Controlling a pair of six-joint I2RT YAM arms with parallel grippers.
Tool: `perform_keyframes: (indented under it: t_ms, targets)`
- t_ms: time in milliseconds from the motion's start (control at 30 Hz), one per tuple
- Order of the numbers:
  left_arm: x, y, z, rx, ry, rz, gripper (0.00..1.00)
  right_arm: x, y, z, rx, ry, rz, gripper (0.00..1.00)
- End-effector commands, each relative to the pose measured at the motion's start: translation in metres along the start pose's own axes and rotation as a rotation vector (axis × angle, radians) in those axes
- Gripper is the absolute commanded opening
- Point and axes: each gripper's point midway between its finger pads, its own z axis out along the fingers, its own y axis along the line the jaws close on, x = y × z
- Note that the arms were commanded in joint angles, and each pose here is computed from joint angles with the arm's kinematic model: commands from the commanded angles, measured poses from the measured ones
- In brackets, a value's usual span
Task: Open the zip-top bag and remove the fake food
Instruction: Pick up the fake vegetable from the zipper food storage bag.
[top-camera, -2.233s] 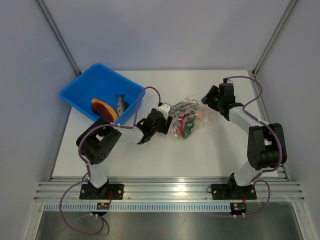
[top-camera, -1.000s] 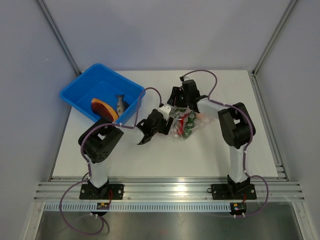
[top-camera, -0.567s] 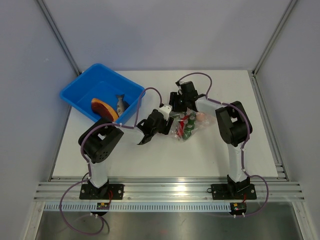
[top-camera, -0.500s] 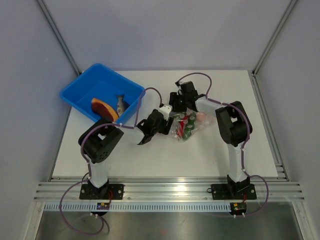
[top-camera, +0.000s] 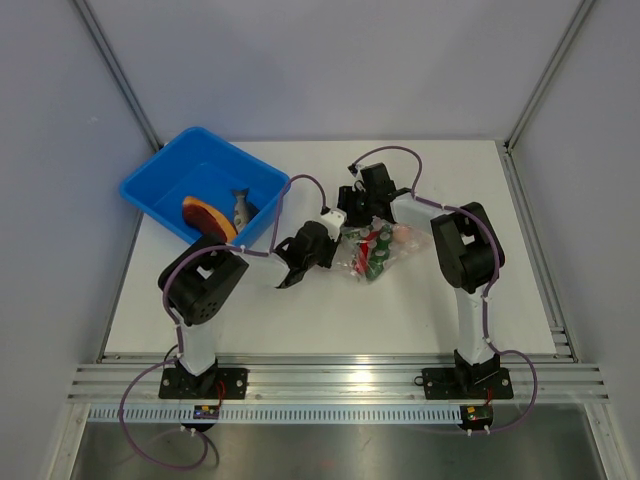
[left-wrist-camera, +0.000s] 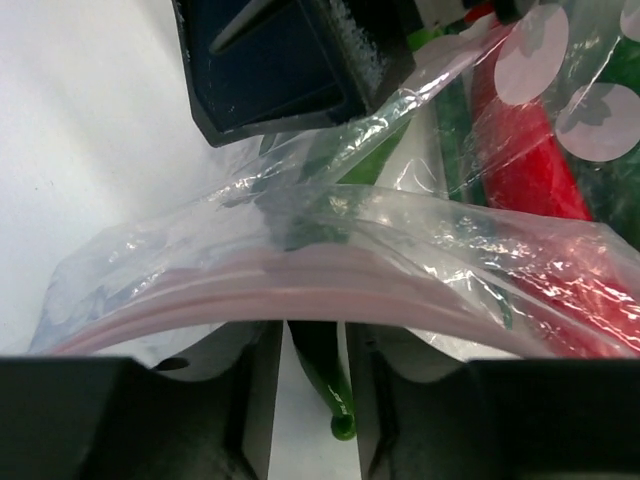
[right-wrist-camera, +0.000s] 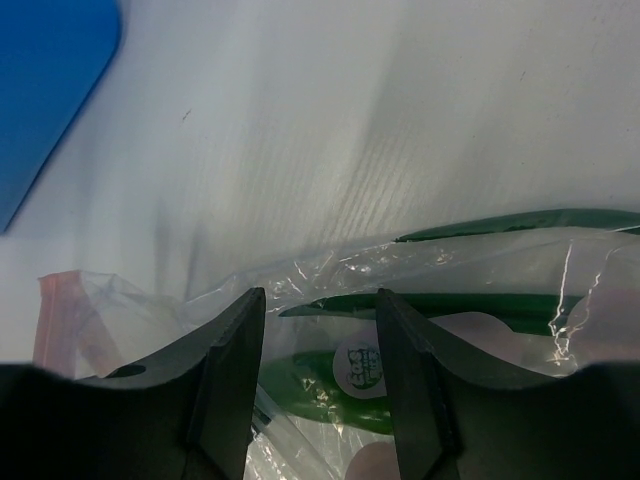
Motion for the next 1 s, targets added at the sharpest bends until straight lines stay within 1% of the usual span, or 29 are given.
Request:
perform_keyframes:
  t_ms: [0,133,267,367,533,567,633,667,733,767,800,867,967]
  targets:
    - [-0.018,-0.007,0.007,0.024,-0.042,0.004,0.29,-0.011,0.009,-0.005,-0.005,-0.019,-0.017,0.55]
    - [-0.014,-0.008,0.01,0.025,-0.018,0.012,0.24,-0.012,0.008,-0.01,0.009,-0.036,-0.01,0.56]
    - [-0.009,-0.008,0.013,0.027,0.008,0.015,0.2,-0.02,0.009,-0.02,0.029,-0.07,-0.003,0.58]
    - [-0.01,-0.006,0.012,0.017,0.01,0.015,0.17,-0.028,0.002,-0.031,0.06,-0.105,0.018,0.6]
    - [-0.017,-0.007,0.005,0.021,0.002,0.011,0.13,-0.037,-0.019,-0.049,0.088,-0.155,0.102,0.62]
    - [-0.02,-0.007,0.002,0.022,0.003,0.013,0.13,-0.045,-0.026,-0.058,0.104,-0.184,0.123,0.62]
    - [-0.023,-0.008,-0.001,0.027,0.002,0.014,0.11,-0.045,-0.037,-0.066,0.137,-0.195,0.152,0.63]
    - [-0.029,-0.008,-0.005,0.03,-0.01,0.013,0.11,-0.046,-0.048,-0.074,0.19,-0.208,0.168,0.63]
    - [-0.031,-0.009,-0.009,0.038,-0.012,0.012,0.1,-0.048,-0.061,-0.081,0.267,-0.223,0.176,0.66]
    - [-0.031,-0.01,-0.011,0.042,-0.01,0.016,0.1,-0.048,-0.073,-0.088,0.347,-0.229,0.177,0.74]
    - [-0.033,-0.011,-0.013,0.048,-0.013,0.016,0.1,-0.048,-0.074,-0.09,0.356,-0.231,0.179,0.77]
    - [-0.034,-0.012,-0.015,0.053,-0.014,0.014,0.1,-0.053,-0.082,-0.099,0.414,-0.264,0.171,0.81]
    - [-0.034,-0.012,-0.018,0.059,-0.006,0.017,0.09,-0.057,-0.089,-0.109,0.465,-0.3,0.17,0.82]
